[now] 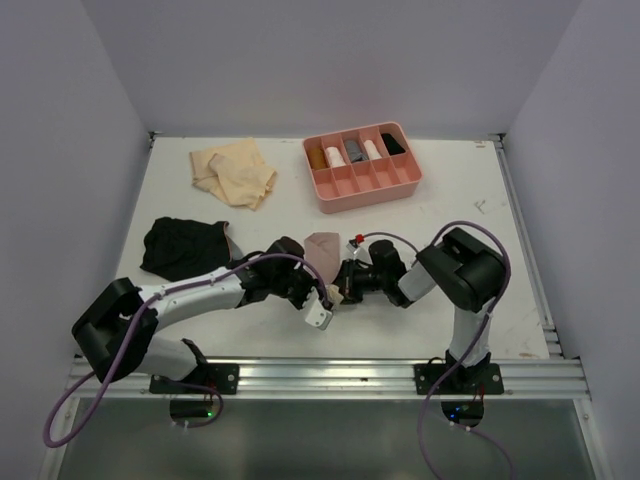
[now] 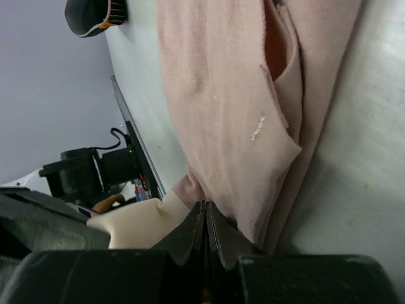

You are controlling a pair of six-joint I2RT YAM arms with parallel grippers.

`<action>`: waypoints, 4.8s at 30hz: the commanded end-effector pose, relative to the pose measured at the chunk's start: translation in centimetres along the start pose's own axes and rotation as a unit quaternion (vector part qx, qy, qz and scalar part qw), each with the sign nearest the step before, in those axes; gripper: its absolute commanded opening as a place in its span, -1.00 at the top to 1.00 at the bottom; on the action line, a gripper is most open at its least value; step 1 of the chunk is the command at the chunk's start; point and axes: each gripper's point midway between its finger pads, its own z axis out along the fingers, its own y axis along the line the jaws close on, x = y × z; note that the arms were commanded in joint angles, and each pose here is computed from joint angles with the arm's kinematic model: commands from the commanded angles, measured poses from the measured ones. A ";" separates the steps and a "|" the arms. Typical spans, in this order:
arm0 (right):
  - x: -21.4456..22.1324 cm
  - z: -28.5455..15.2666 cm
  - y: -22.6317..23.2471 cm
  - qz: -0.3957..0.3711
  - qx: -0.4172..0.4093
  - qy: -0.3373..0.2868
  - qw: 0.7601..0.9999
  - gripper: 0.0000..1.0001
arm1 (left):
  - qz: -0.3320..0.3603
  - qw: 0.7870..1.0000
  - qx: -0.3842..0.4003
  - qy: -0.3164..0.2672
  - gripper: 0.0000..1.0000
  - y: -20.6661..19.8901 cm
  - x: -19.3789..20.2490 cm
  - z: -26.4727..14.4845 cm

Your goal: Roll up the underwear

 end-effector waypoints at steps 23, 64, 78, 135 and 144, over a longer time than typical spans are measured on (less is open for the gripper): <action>-6.6 1.8 1.3 -0.104 0.097 0.017 0.990 0.81 | -0.001 1.000 -0.003 -0.014 1.00 1.6 1.0 0.0; -8.3 -5.6 8.4 -0.090 0.087 -0.051 0.991 0.73 | -0.038 0.996 -0.075 0.026 0.28 6.6 5.1 -0.6; -5.0 -5.0 10.1 -0.084 0.032 -0.019 0.996 0.80 | -0.158 0.977 -0.143 0.019 0.29 9.7 5.9 -6.5; -6.2 1.9 4.3 -0.052 0.047 0.006 0.998 0.68 | -0.145 0.989 0.018 0.027 0.41 -3.9 4.7 1.0; -8.0 -5.1 8.7 -0.213 0.115 -0.033 0.970 0.44 | -0.220 0.970 0.089 0.047 0.98 -5.5 4.9 1.0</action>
